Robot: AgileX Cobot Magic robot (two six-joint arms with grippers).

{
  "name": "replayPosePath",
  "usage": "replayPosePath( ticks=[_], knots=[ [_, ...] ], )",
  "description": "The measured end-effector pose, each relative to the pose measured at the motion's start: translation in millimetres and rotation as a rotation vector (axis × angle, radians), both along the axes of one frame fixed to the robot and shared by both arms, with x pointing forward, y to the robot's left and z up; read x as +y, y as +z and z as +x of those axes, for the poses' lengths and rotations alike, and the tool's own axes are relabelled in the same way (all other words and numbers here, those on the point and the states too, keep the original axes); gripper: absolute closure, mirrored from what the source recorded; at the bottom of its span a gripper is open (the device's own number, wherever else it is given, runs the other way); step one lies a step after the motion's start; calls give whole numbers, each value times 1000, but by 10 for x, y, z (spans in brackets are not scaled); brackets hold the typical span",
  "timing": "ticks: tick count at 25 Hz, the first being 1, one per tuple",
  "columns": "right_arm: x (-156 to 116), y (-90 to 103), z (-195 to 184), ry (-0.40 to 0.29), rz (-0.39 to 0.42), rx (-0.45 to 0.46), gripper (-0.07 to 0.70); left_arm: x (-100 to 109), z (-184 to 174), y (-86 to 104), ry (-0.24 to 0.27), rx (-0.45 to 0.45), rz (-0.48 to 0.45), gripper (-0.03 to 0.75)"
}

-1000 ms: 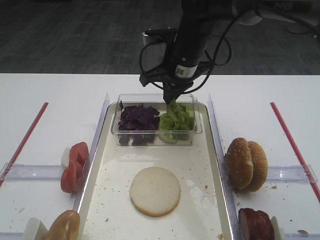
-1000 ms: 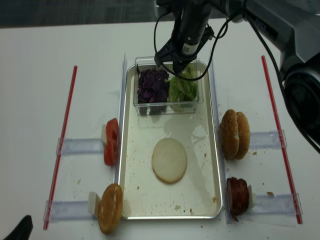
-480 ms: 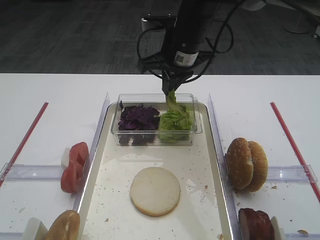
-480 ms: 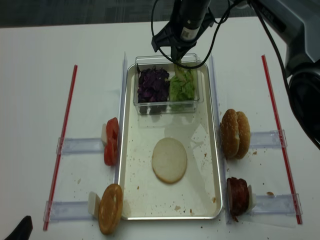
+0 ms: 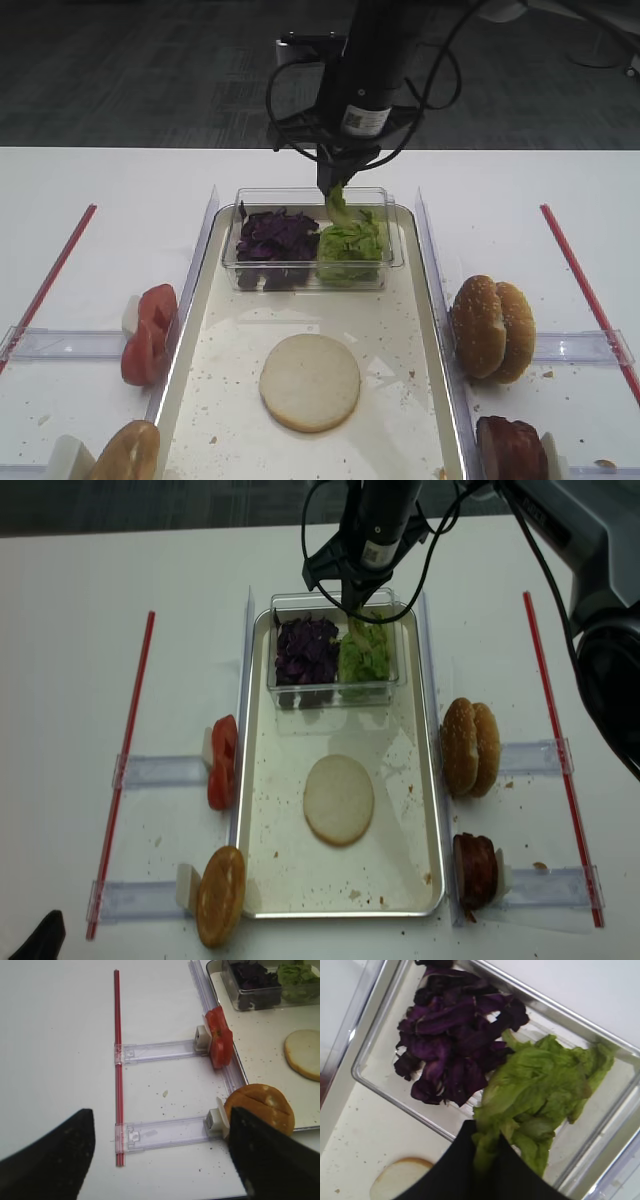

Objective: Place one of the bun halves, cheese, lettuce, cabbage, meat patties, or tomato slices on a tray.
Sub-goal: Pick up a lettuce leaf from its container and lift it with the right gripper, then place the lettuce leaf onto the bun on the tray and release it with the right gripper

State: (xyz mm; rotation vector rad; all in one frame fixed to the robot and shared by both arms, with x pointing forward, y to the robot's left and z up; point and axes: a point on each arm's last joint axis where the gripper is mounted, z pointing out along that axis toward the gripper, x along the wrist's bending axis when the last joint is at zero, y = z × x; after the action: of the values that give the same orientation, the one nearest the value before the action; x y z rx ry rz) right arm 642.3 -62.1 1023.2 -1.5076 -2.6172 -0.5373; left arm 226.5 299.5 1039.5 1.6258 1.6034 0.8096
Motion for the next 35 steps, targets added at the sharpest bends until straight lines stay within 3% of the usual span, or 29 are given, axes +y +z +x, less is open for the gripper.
replayPosePath(
  ticks=[8, 18, 27, 35],
  knots=[
    [386, 45, -277, 102, 4, -7, 573, 0, 0, 0, 0, 0, 0, 206],
    [474, 261, -813, 180, -4, 13, 573, 0, 0, 0, 0, 0, 0, 206],
    [478, 99, -1293, 255, -67, 105, 573, 0, 0, 0, 0, 0, 0, 206],
    [418, -89, -1381, 256, -109, 163, 573, 0, 0, 0, 0, 0, 0, 206]
  ],
)
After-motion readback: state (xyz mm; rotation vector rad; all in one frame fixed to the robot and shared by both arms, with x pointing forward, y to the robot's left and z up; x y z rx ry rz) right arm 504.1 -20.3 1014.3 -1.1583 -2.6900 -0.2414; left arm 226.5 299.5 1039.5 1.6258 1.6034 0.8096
